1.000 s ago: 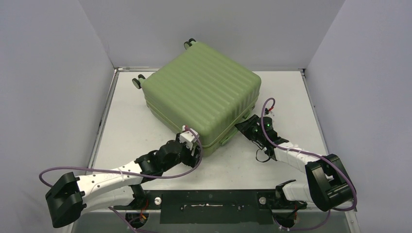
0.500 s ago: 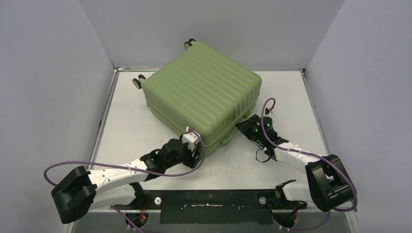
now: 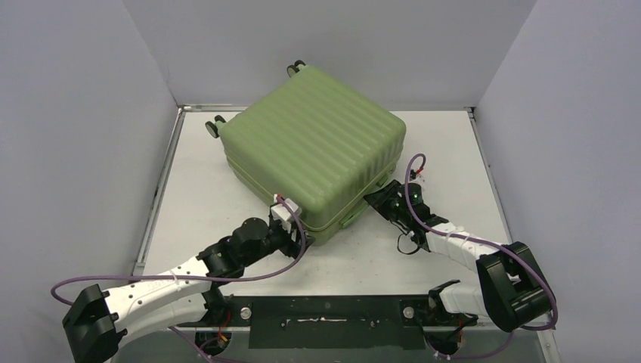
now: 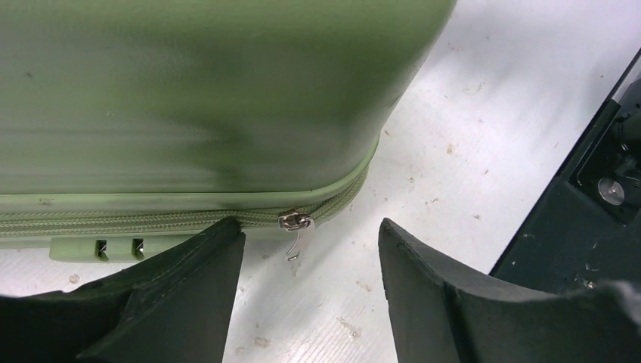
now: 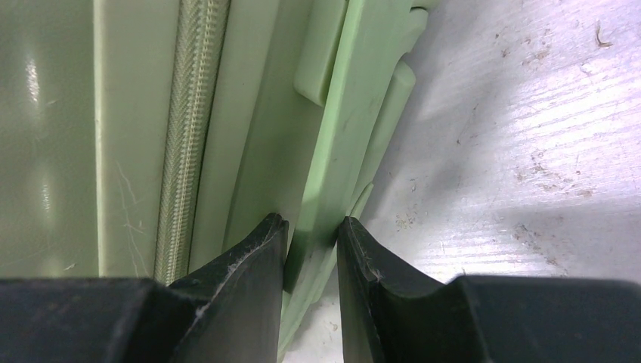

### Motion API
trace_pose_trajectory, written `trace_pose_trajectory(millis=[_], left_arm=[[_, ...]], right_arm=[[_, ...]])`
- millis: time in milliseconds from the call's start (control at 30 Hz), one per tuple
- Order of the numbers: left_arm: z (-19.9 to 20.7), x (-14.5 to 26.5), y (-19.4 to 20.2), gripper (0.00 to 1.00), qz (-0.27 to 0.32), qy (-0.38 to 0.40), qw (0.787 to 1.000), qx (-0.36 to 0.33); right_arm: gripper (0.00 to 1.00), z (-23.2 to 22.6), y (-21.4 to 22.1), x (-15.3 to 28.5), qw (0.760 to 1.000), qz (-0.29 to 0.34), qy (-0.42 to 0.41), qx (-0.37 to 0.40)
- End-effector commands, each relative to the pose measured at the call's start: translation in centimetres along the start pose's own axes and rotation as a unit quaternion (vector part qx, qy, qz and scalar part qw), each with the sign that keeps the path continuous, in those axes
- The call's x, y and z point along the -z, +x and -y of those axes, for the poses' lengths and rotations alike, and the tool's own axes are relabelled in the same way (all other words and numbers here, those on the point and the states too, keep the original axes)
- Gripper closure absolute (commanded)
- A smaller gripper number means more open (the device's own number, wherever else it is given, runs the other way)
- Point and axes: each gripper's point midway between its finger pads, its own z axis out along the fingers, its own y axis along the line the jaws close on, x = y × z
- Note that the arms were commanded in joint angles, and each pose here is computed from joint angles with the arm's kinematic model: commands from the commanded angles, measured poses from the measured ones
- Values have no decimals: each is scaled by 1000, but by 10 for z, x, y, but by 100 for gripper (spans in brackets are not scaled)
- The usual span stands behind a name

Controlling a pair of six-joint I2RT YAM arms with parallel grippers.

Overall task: Pack the luggage
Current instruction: Zip the luggage at the center of the board.

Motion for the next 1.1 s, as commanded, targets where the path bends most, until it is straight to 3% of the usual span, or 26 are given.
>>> trace_pose_trajectory(millis=[0,167,467,800,1067], left_arm=[[12,-5,-36,37,53,18,998,10],[12,-18,-35,39,47,15,999,5],[23,-21,-26,52,27,39,999,4],[12,2,-16,45,26,10,999,46],[15,-2,-8,45,5,14,999,51]], right_arm=[[100,-15,48,15,994,-102,-44,16],[100,-22,51,16,993,-107,-53,11],[100,-29,53,18,992,-108,-61,9],[100,-25,55,19,992,-108,-57,8],[100,-29,53,18,992,-107,-61,8]])
